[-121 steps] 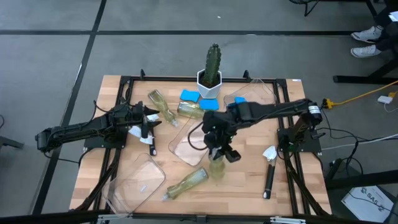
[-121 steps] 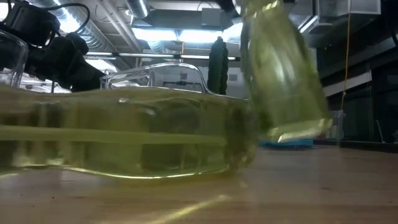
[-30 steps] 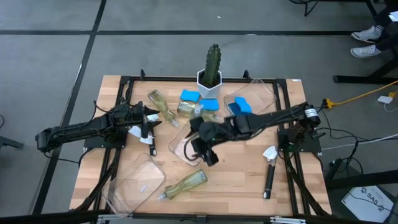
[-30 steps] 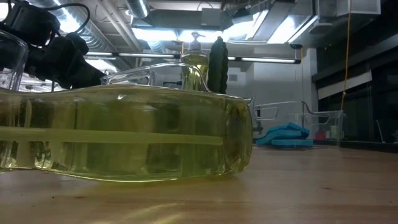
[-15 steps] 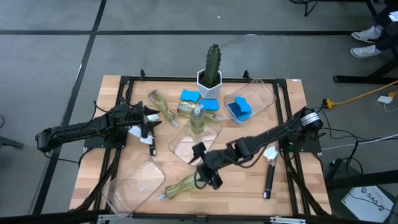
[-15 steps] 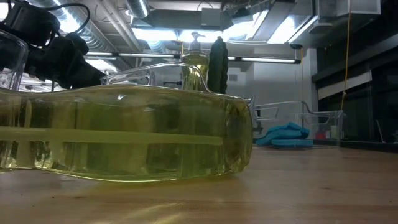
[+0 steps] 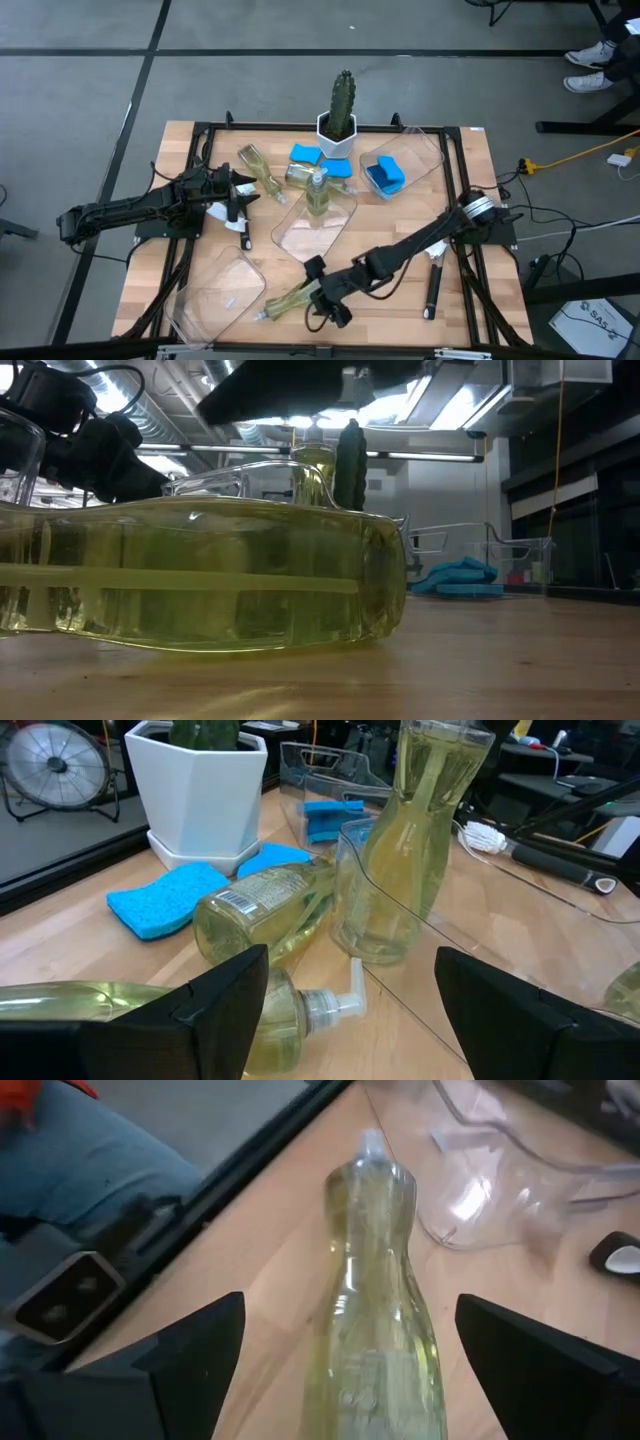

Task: Pick & Place Kitchen Sink Supplies
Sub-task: Put the green soap dispenser into the middle transparent bin

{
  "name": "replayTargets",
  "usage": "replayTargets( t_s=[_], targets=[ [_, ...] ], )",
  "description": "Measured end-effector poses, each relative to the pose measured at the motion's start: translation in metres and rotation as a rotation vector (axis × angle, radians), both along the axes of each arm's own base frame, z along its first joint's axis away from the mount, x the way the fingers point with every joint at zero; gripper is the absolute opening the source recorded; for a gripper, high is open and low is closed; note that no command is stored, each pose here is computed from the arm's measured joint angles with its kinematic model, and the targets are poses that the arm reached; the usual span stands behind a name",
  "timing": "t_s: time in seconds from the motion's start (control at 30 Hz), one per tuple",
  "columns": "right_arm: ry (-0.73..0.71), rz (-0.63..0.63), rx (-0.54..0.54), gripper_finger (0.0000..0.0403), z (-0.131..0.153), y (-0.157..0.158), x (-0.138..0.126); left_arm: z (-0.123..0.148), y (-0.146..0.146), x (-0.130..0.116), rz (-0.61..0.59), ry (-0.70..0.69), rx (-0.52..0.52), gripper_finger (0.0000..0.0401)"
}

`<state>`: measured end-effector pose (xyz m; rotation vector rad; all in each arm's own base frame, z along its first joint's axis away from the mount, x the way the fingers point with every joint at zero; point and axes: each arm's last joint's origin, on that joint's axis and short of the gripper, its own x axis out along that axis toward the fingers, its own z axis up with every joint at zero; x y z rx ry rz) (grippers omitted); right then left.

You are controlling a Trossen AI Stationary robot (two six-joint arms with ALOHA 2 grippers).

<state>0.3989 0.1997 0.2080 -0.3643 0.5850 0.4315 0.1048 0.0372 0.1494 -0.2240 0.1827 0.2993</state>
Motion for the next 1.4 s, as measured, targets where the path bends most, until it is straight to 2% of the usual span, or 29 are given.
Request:
replayTargets(
  t_s=[0.3,0.43,0.63,0.97,1.17,1.4],
  targets=[
    [0.005,-0.044,0.006,0.0358,-0.009,-0.006,0.026,0.000,0.000,0.000,0.000,0.002,0.000,0.0281],
    [0.074,-0.044,-0.036,0.0358,-0.018,-0.001,0.039,0.000,0.000,0.000,0.000,0.002,0.000,0.0281],
    [0.184,-0.061,-0.105,0.0358,-0.018,0.006,0.055,0.000,0.000,0.000,0.000,0.003,-0.001,0.0281],
    [0.290,-0.099,-0.115,0.0357,-0.027,0.001,0.065,0.000,0.000,0.000,0.000,0.001,0.000,0.0281],
    [0.364,-0.105,-0.152,0.0323,-0.032,0.002,0.057,0.000,0.000,0.000,0.000,0.001,0.000,0.0281],
    [0.453,-0.169,-0.168,0.0276,-0.033,0.000,0.050,0.000,0.000,0.000,0.000,0.003,-0.001,0.0281]
  ],
)
